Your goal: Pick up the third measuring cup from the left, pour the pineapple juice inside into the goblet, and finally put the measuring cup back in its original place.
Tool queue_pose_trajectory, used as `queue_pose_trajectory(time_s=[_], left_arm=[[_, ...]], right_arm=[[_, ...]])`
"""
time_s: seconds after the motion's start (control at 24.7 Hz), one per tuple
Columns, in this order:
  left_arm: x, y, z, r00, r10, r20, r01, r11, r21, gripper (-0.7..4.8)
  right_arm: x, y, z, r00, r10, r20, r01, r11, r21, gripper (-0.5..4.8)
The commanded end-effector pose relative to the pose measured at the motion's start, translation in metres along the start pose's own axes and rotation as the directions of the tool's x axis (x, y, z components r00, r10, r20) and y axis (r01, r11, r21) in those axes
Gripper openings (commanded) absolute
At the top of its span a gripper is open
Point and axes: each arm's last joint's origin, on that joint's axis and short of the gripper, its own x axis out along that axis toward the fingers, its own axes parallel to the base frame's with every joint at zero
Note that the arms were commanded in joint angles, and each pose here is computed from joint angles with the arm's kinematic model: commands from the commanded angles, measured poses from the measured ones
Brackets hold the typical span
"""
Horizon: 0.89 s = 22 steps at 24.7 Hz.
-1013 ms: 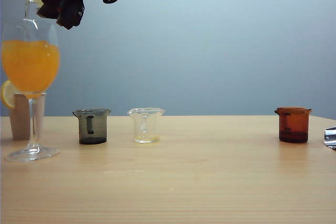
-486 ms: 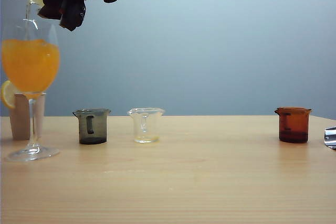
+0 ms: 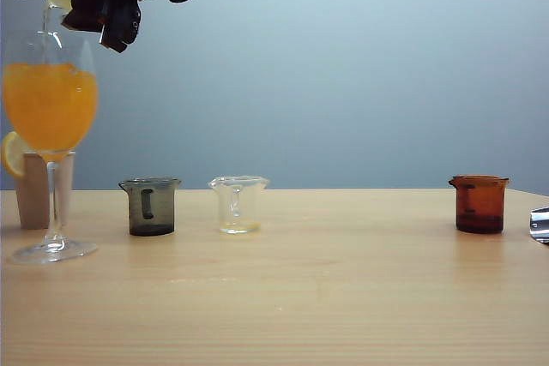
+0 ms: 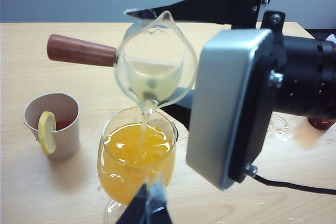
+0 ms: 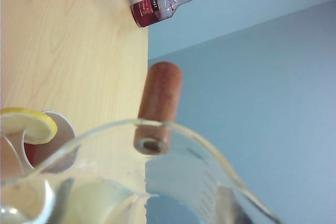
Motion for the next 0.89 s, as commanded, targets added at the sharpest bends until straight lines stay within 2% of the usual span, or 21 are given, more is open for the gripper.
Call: queue_pose_trajectory(time_s=[0.04,0.2,0.49,0.69,0.89], left_arm=[[-0.0007,-0.0003,0.0015,1.000,-0.004,0.010,0.004,1.000,0.001,-0.05],[-0.0007,-0.0003,0.0016,1.000,-0.003,0.011,0.003,1.000,0.001,-0.05],[-0.0007,-0.0002,0.0016,1.000,-0.001,0.011,0.001,1.000,0.001,-0.05],[-0.0007,-0.0002,0.0016,1.000,-0.001,0.011,0.001,1.000,0.001,-0.05],[-0.0007,-0.0002,0.0016,1.000,-0.001,0.011,0.001,1.000,0.001,-0.05]], right_arm=[[-0.0014,-0.0069,0.0046,0.999,-0.041,0.016,0.041,0.999,-0.016,0.21],[-0.0012,-0.0065,0.0058,0.999,-0.051,-0.016,0.051,0.999,-0.016,0.21],[-0.0011,-0.0065,0.0059,0.999,-0.052,-0.016,0.050,0.992,-0.116,0.21],[-0.0011,-0.0064,0.0061,0.999,-0.052,-0.015,0.049,0.992,-0.120,0.21],[-0.0011,-0.0064,0.0062,0.999,-0.050,-0.010,0.047,0.984,-0.172,0.21]])
